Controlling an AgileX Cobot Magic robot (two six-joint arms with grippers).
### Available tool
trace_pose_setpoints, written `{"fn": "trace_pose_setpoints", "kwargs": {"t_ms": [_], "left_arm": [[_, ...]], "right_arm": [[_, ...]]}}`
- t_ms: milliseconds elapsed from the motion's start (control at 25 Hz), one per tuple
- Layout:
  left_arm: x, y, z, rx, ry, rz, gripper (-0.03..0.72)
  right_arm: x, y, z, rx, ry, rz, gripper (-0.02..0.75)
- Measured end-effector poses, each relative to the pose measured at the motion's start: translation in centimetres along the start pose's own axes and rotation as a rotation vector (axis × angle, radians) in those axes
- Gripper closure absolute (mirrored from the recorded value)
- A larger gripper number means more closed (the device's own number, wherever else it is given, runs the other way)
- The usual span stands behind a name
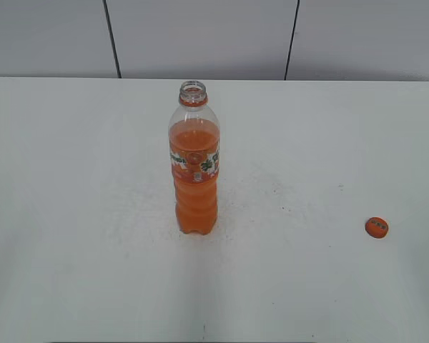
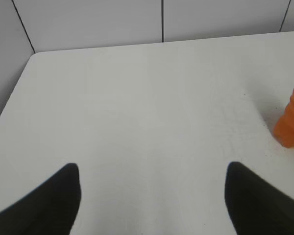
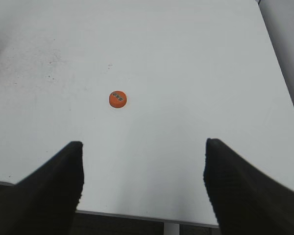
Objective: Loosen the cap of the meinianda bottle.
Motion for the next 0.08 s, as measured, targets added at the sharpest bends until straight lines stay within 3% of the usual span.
{"fn": "trace_pose_setpoints", "kwargs": {"t_ms": [80], "left_arm": [[0.02, -0.02, 0.00, 0.000, 0.000, 0.000, 0.137]], "right_arm": [[-0.01, 0.00, 0.01, -0.001, 0.000, 0.000, 0.164]]}}
Point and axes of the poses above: a point on each arm's last joint axis where the gripper is mounted, y pointing back along that axis away from the gripper, z along the wrist's bending axis when the last joint is at zero, x = y × z, the point moved 9 cm from there along -y, pointing out along that axis toward the gripper, and after that the axes turned 11 degrees about y, right-handed, at the moved point
